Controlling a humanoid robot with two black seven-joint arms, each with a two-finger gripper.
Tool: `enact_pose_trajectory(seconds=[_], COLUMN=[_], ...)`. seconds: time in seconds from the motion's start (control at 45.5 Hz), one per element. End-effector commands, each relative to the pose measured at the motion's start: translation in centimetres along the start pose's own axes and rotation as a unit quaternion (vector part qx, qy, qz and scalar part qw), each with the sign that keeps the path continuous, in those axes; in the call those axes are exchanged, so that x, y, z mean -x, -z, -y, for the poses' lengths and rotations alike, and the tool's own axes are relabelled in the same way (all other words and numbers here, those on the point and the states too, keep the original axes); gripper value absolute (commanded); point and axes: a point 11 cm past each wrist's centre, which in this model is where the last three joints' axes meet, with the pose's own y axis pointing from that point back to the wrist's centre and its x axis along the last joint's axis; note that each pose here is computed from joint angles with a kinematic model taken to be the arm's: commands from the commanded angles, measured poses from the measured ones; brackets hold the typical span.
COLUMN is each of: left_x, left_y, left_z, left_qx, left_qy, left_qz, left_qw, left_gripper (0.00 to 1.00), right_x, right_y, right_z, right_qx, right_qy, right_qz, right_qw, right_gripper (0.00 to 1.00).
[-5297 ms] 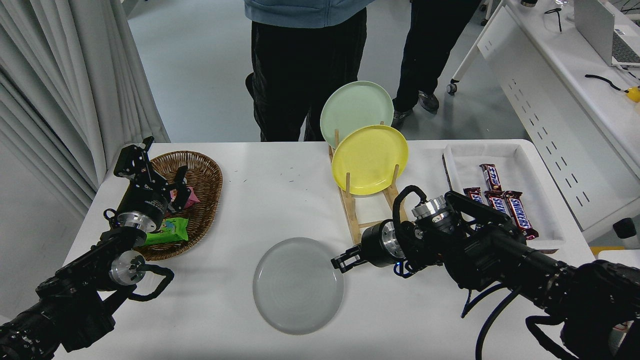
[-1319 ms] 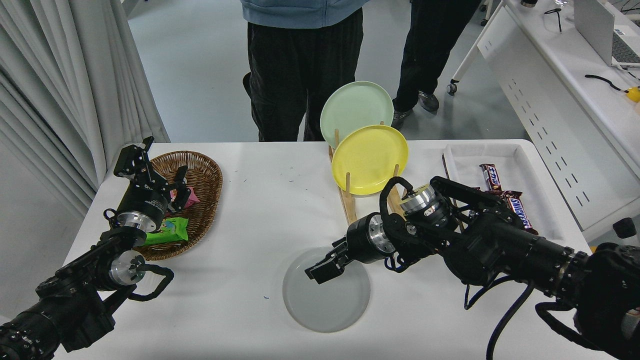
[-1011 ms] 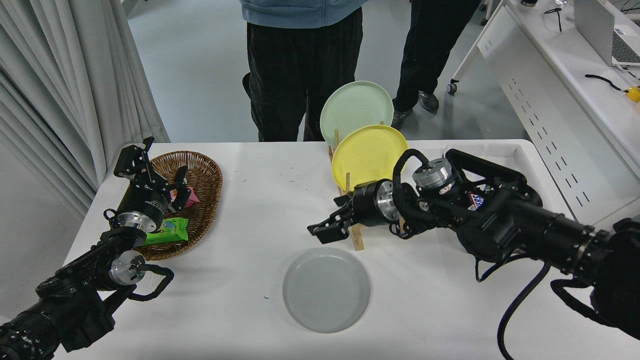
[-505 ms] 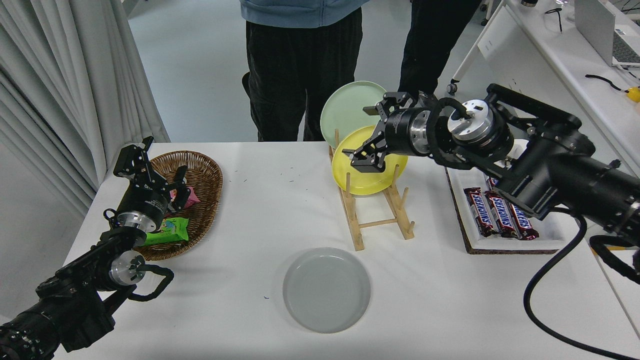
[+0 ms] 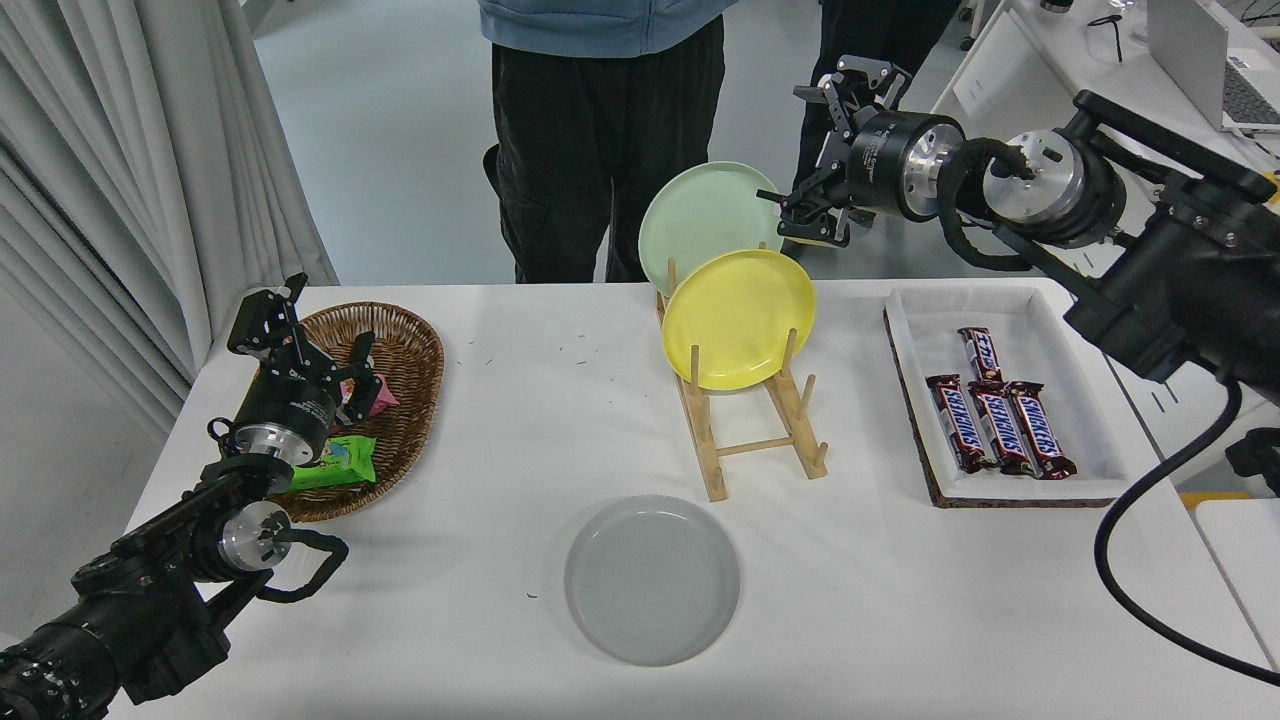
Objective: Place the plate on the table
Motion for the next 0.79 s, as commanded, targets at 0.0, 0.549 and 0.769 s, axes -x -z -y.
enact_pose_trajectory(seconds=[0.0,0.549,0.769], left_x=[0.0,0.0,0.0], left_y=[0.0,0.0,0.0], left_z=[0.0,0.0,0.0], left_qx=[0.001,0.0,0.0], left_qy=[0.0,-0.001,0.0], left_qz=[0.0,0.001,0.0], left_qw=[1.0,1.0,1.0], left_gripper=[1.0,1.0,1.0], right_x=[-3.7,-12.4,-14.3], right_y=[0.9,-6.4,-9.9], right_z=[-0.9,-3.6,-4.1], right_qx=[-0.095,-0.141,-0.144], right_qy=[0.024,-0.026,-0.042], right_qz=[-0.022,0.078,0.122], right_qw=[0.995,0.987,0.981], right_gripper=[0.99,0.99,0.99])
